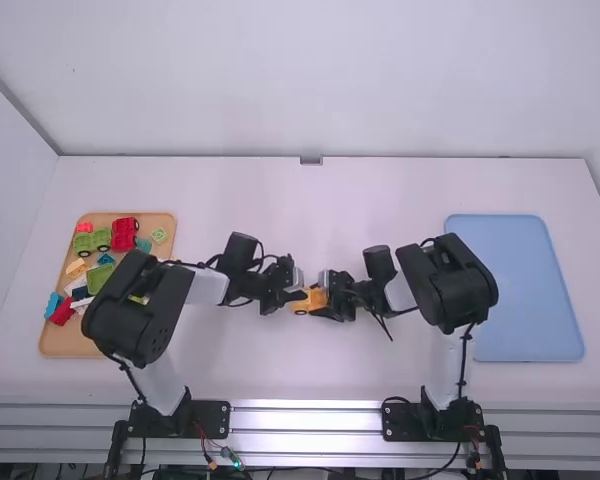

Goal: Assemble lego blocks to make yellow taxi

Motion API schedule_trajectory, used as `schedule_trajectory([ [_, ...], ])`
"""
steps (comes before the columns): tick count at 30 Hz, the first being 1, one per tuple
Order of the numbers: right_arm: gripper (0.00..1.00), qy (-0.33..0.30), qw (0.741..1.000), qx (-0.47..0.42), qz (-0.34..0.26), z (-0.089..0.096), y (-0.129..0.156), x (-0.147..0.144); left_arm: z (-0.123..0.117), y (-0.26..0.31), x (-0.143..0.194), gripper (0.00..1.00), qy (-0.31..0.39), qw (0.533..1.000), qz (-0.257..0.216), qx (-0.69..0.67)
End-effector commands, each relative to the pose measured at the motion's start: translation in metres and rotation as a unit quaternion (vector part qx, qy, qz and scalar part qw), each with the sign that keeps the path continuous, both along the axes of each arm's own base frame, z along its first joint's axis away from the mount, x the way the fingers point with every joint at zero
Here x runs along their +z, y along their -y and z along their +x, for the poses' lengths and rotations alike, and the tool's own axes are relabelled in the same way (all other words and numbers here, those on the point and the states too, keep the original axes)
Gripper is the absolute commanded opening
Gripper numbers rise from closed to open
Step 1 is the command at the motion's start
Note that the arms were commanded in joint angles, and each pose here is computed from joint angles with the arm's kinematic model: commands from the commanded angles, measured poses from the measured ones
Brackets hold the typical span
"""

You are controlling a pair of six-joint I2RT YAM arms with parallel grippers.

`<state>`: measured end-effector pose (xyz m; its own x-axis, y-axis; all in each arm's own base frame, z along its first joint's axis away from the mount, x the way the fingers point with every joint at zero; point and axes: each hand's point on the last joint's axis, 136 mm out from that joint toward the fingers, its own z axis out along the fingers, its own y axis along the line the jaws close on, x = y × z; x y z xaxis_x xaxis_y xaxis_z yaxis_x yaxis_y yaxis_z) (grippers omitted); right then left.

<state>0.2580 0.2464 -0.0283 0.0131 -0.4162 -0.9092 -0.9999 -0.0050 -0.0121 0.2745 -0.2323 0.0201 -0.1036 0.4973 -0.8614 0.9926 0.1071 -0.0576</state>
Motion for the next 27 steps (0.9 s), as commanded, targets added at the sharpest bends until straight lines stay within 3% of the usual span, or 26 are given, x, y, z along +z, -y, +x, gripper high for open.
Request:
schedule_trajectory([
  [1, 0.5, -0.006, 1.0, -0.005, -0.013, -0.003, 0.004, -0.009, -0.007, -0.01, -0.03, 0.02, -0.028, 0.998, 0.049, 0.017],
  [6, 0.51, -0.006, 1.0, -0.005, -0.013, -0.003, 0.004, -0.009, -0.003, -0.025, -0.059, 0.01, -0.04, 0.992, 0.108, 0.048],
  [11, 0.51, -0.006, 1.0, -0.005, -0.013, -0.003, 0.004, -0.009, 0.003, -0.025, -0.058, 0.02, -0.033, 0.993, 0.104, 0.052],
  [16, 0.52, -0.006, 1.0, -0.005, -0.013, -0.003, 0.004, -0.009, 0.023, -0.023, -0.008, 0.02, 0.008, 0.995, 0.076, 0.06],
  [21, 0.53, -0.005, 1.0, -0.005, -0.013, -0.003, 0.003, -0.009, 0.042, -0.032, 0.077, 0.02, 0.071, 0.991, 0.058, 0.099],
  [22, 0.53, -0.006, 1.0, -0.005, -0.013, -0.003, 0.004, -0.009, 0.043, -0.033, 0.08, 0.04, 0.072, 0.99, 0.058, 0.103],
  [23, 0.54, -0.006, 1.0, -0.005, -0.013, -0.003, 0.004, -0.009, 0.046, -0.038, 0.095, 0.18, 0.076, 0.987, 0.056, 0.126],
  [24, 0.55, -0.006, 1.0, -0.006, -0.014, -0.003, 0.004, -0.009, 0.052, -0.05, 0.121, 0.99, 0.081, 0.98, 0.052, 0.172],
  [27, 0.58, -0.002, 1.0, -0.012, -0.022, 0.0, 0.005, -0.012, 0.057, -0.07, 0.157, 0.99, 0.089, 0.965, 0.038, 0.245],
])
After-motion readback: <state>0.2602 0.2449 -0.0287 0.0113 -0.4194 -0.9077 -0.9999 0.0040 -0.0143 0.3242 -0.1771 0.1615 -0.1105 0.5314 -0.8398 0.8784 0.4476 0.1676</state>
